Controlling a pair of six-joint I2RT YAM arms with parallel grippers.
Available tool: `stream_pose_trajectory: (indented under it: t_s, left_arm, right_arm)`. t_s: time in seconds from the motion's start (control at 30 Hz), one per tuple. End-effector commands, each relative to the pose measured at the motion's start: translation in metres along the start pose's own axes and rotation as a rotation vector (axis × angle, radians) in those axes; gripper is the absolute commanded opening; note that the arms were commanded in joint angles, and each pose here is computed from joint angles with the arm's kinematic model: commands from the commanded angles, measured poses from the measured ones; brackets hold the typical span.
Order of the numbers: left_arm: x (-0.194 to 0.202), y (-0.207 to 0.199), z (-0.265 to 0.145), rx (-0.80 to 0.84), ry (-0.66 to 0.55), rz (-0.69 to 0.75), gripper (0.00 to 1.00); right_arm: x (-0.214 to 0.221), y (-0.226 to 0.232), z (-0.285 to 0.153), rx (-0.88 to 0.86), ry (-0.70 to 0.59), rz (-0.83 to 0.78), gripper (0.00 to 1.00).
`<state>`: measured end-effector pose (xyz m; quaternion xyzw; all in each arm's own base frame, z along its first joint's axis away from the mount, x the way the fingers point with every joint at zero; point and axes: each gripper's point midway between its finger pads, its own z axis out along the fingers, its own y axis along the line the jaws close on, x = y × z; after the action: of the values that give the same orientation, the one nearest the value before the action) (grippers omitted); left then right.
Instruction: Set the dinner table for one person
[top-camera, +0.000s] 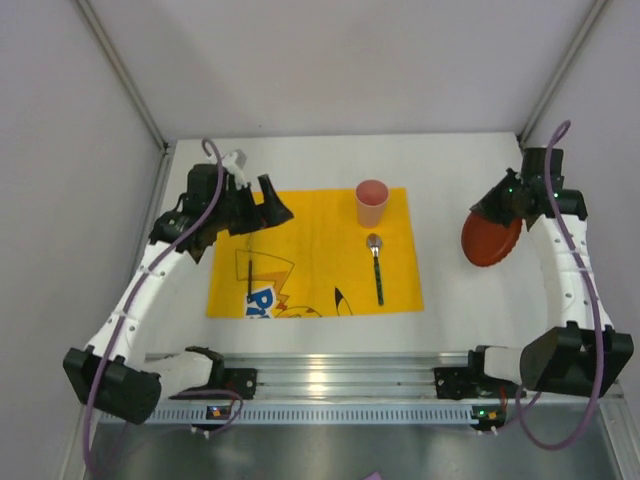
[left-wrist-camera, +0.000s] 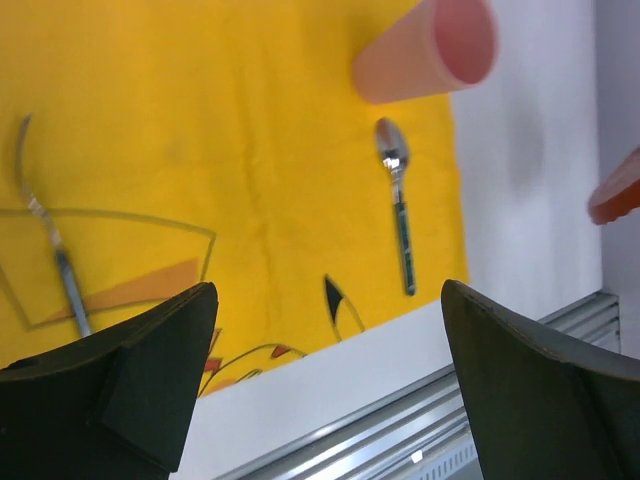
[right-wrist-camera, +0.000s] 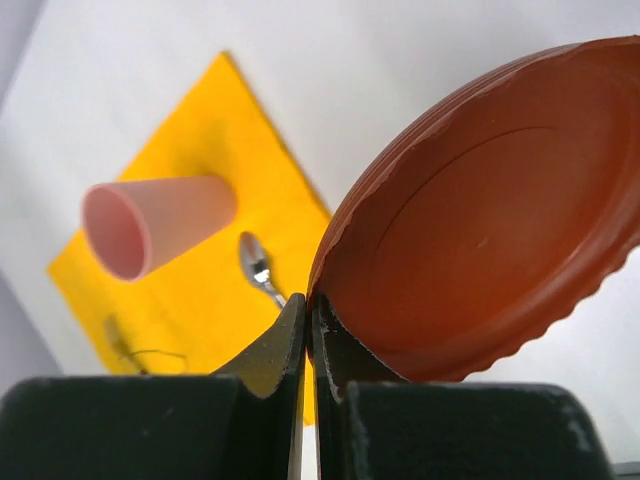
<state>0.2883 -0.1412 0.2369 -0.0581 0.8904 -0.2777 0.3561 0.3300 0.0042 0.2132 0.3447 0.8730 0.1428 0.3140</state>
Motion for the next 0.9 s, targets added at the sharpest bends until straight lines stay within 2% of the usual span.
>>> stream_pose_trajectory:
  t_s: [0.0,0.07,0.1,0.13,0.17,0.2,0.23,0.3,0.37,0.5,0.67,0.87]
  left_arm:
    - [-0.058,-0.109,-0.006,0.202,-0.18,0.148,0.99]
    - [-0.051,-0.141,0.021,0.22,-0.129,0.201,0.99]
    - [-0.052,-0.182,0.014,0.277,-0.155,0.255,0.99]
    - [-0.041,-0.194,0.037,0.268,-0.111,0.283,0.99]
    - [-0.034,-0.212,0.043,0.279,-0.107,0.315,0.99]
    - [-0.023,-0.252,0.032,0.345,-0.113,0.381,0.99]
    - [-0.009,-0.259,0.057,0.306,-0.092,0.418,0.99]
    - [0.025,-0.301,0.068,0.345,-0.06,0.53,0.99]
    - [0.059,-0.318,0.071,0.32,-0.034,0.634,0.99]
    - [0.1,-0.333,0.091,0.262,-0.038,0.8,0.99]
    - [0.125,-0.337,0.097,0.252,-0.027,0.869,0.99]
    - [0.133,-0.326,0.111,0.198,-0.014,0.894,0.98]
  right_arm:
    - [0.013,0.026,-0.025,-0.091,0.071,0.096,0.0]
    - [0.018,0.032,-0.033,-0.112,0.088,0.107,0.0]
    - [0.019,0.036,-0.037,-0.125,0.094,0.109,0.0]
    - [0.021,0.037,-0.04,-0.125,0.101,0.11,0.0]
    - [0.022,0.038,-0.043,-0.131,0.1,0.111,0.0]
    - [0.024,0.041,-0.046,-0.14,0.105,0.114,0.0]
    - [0.027,0.04,-0.047,-0.139,0.119,0.116,0.0]
    - [0.032,0.042,-0.048,-0.152,0.143,0.122,0.0]
    - [0.037,0.042,-0.05,-0.155,0.167,0.131,0.0]
    - [0.041,0.049,-0.062,-0.193,0.192,0.142,0.0]
    - [0.044,0.053,-0.069,-0.202,0.216,0.144,0.0]
    - [0.047,0.06,-0.076,-0.235,0.245,0.155,0.0]
